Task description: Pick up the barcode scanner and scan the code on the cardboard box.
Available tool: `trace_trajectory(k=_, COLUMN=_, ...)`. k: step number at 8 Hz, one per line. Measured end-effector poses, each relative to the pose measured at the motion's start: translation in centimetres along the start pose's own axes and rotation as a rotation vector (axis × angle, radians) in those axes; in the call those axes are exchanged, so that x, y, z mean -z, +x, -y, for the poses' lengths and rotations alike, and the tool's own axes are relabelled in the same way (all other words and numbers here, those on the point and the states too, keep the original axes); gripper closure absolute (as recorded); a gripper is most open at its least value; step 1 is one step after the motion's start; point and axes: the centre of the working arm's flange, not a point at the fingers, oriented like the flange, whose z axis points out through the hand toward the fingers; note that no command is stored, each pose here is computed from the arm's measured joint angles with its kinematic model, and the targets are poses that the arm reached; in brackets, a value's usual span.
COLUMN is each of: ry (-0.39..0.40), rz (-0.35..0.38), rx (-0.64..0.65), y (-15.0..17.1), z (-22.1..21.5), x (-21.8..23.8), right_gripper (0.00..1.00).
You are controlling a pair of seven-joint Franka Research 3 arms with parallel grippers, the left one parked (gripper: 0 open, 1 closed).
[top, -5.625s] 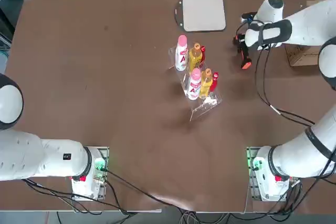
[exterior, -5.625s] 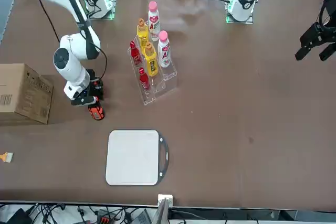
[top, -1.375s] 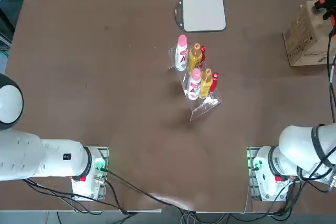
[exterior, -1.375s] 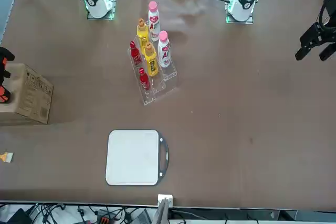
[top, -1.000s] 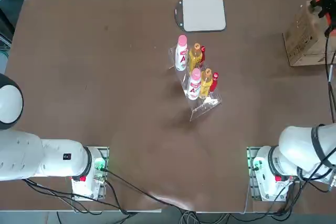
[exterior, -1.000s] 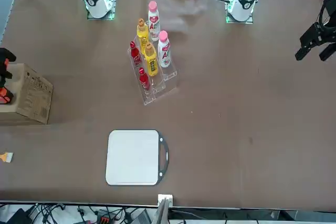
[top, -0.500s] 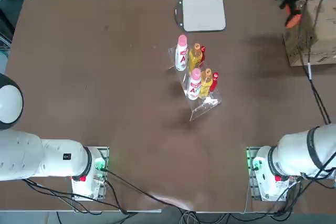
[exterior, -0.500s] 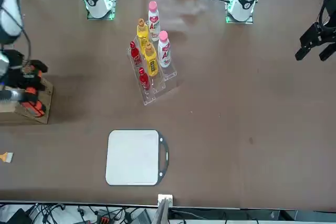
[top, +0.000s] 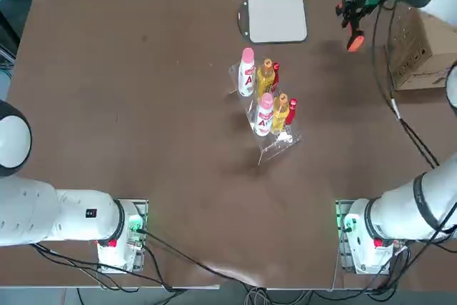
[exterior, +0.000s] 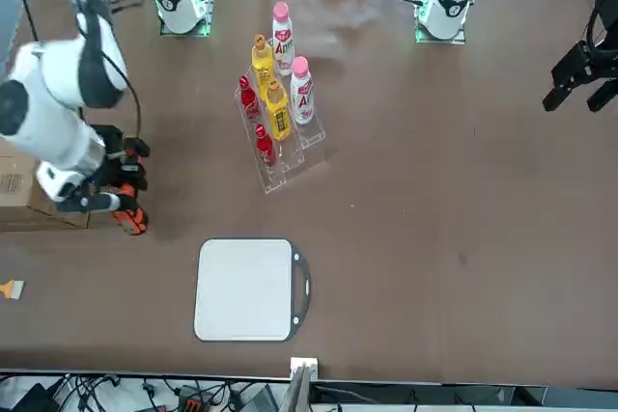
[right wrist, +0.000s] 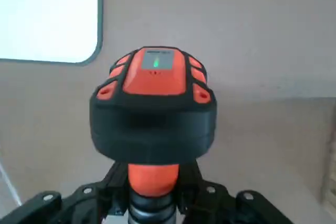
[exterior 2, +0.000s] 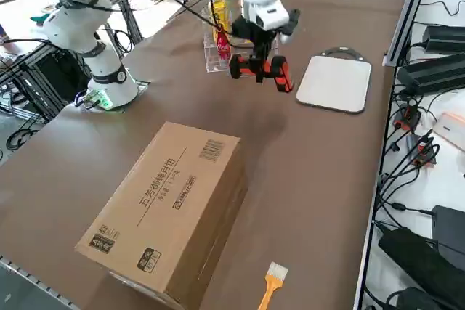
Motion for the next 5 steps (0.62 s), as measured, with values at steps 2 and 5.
trace_trajectory(k=2, ry=0.001, rz=0.004, rx=0.011, y=-2.1, z=1.2, x=-5.8, right_gripper=0.56)
trace_trajectory(k=5, ry=0.002, rz=0.008, rx=0.016, y=-4.0, z=4.3, x=-10.9, right_gripper=0.56)
